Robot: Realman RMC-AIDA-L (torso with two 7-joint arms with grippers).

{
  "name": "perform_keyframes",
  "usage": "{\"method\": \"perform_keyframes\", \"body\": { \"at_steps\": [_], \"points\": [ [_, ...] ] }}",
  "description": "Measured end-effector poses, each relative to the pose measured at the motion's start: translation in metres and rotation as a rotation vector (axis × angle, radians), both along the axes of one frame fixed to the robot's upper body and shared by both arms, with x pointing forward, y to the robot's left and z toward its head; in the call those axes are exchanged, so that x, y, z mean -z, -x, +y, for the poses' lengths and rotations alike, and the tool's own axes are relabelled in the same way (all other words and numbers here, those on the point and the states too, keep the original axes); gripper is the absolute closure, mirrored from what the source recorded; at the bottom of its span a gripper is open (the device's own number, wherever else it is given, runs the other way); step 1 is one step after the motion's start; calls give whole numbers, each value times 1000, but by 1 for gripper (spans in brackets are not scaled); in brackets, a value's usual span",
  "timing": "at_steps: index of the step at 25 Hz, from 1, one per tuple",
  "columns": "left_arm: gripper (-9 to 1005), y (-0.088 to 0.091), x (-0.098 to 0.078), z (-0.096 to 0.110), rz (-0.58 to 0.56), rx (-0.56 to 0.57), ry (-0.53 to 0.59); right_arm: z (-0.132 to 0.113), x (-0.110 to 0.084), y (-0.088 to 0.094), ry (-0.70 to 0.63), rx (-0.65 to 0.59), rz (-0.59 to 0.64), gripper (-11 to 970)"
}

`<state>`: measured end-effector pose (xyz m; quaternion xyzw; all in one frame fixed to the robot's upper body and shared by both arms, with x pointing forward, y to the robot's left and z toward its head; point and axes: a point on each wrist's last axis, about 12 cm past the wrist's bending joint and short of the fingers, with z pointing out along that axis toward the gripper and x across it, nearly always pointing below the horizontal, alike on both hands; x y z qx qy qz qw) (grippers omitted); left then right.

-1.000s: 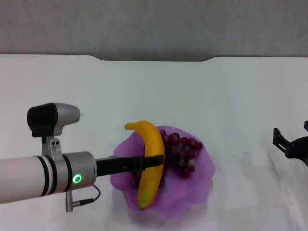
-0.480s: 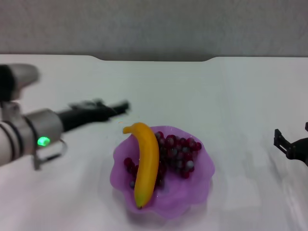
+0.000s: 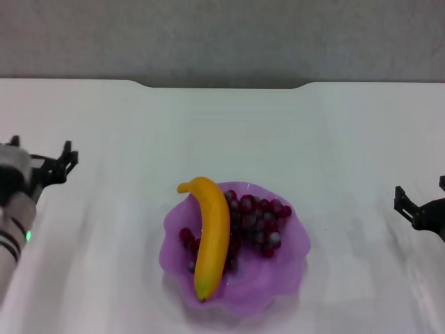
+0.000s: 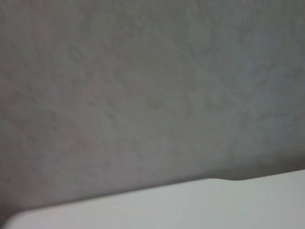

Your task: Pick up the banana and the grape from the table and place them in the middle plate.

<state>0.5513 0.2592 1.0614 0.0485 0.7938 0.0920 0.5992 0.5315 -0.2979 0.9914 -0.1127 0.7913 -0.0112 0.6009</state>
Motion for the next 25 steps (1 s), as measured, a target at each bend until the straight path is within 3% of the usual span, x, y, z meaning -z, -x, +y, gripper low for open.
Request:
{"method": "perform_keyframes", "body": {
  "at_steps": [3, 6, 8, 13, 16, 19, 25],
  "points": [
    [105, 9, 11, -3, -100, -44, -71, 1, 0, 0, -2, -2, -1, 68],
    [105, 16, 17, 2, -224, -42, -27, 1, 0, 0, -2, -4, -2, 68],
    [105, 18, 20, 3, -250, -11, 54, 2, 0, 0, 0, -11, -2, 68],
    [105, 25, 32, -3, -248, 199, 326, 5, 0, 2, 2, -27, -7, 68],
    [105, 25, 36, 0, -241, 258, 393, 6, 0, 2, -1, -30, -16, 68],
    [105, 28, 38, 7, -248, 250, 396, 10, -2, 5, -10, -49, -41, 68],
    [105, 35, 46, 28, -245, 175, 301, 9, -8, 11, -23, -57, -116, 68]
  ]
}}
